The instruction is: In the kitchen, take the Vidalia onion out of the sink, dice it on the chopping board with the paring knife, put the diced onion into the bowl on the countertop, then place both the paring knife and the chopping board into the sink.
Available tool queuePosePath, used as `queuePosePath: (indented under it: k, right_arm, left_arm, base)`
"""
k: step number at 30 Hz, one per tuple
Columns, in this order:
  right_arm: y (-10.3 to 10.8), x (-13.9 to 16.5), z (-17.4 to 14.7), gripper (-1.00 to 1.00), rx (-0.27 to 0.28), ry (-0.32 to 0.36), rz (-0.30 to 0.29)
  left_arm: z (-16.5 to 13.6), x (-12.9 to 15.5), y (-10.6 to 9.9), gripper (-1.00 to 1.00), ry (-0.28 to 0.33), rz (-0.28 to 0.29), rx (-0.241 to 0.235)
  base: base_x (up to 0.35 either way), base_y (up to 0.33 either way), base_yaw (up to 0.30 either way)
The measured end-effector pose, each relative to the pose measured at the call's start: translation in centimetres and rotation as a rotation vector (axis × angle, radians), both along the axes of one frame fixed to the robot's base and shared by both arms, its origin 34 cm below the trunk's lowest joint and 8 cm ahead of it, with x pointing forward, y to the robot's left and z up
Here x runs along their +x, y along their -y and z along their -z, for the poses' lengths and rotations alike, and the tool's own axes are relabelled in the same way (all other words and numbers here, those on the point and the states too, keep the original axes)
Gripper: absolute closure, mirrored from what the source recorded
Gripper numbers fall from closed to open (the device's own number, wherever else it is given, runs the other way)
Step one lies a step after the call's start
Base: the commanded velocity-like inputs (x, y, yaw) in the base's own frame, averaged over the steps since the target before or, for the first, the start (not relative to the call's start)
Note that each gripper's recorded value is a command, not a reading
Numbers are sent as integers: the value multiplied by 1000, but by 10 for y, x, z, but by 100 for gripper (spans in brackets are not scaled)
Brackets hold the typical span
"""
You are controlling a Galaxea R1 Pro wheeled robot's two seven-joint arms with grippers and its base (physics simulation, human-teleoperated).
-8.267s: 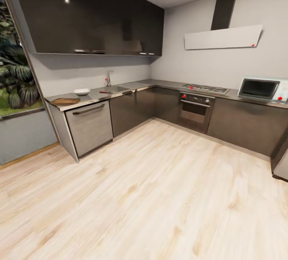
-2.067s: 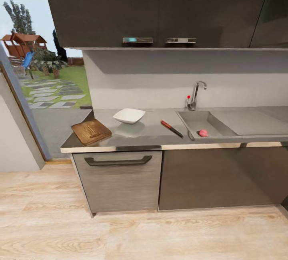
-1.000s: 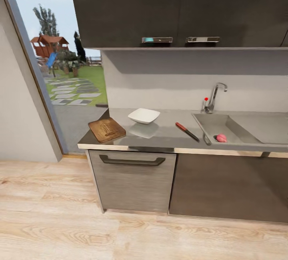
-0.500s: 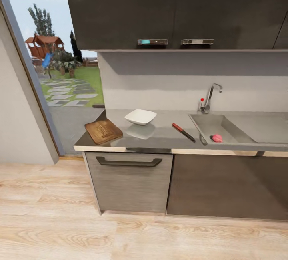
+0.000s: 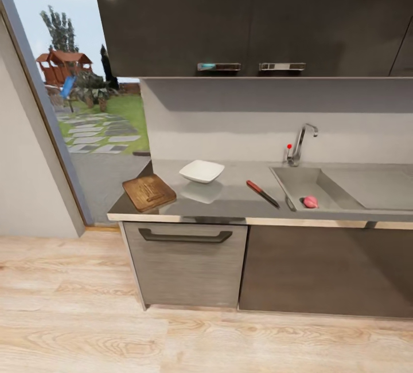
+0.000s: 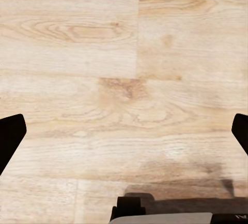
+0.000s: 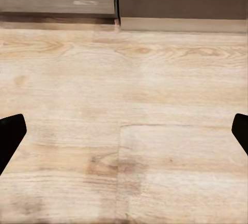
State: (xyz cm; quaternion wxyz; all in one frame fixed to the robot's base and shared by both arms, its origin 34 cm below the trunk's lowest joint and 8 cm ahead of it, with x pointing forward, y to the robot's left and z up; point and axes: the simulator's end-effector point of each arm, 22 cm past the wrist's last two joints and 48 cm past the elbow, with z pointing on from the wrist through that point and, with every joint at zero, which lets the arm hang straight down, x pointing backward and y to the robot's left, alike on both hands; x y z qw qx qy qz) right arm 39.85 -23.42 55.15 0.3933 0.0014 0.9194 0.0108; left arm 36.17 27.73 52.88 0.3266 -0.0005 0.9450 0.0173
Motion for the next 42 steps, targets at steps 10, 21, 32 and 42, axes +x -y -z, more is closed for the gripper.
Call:
queuePosePath:
  k: [10, 21, 32, 42]
  right_arm:
    - [0, 0, -15, -100, 0, -1, 0]
    - [0, -1, -32, -100, 0, 1, 0]
    - [0, -2, -47, -100, 0, 0, 0]
    - [0, -4, -61, -100, 0, 0, 0]
  left_arm:
    - [-15, -1, 0, -100, -1, 0, 1]
    - [-32, -1, 0, -100, -1, 0, 1]
    - [-47, -3, 0, -100, -2, 1, 1]
    - [-61, -4, 0, -100, -2, 3, 1]
  base:
    - [0, 0, 0]
    - [0, 0, 0]
    - [0, 0, 0]
    - [0, 0, 0]
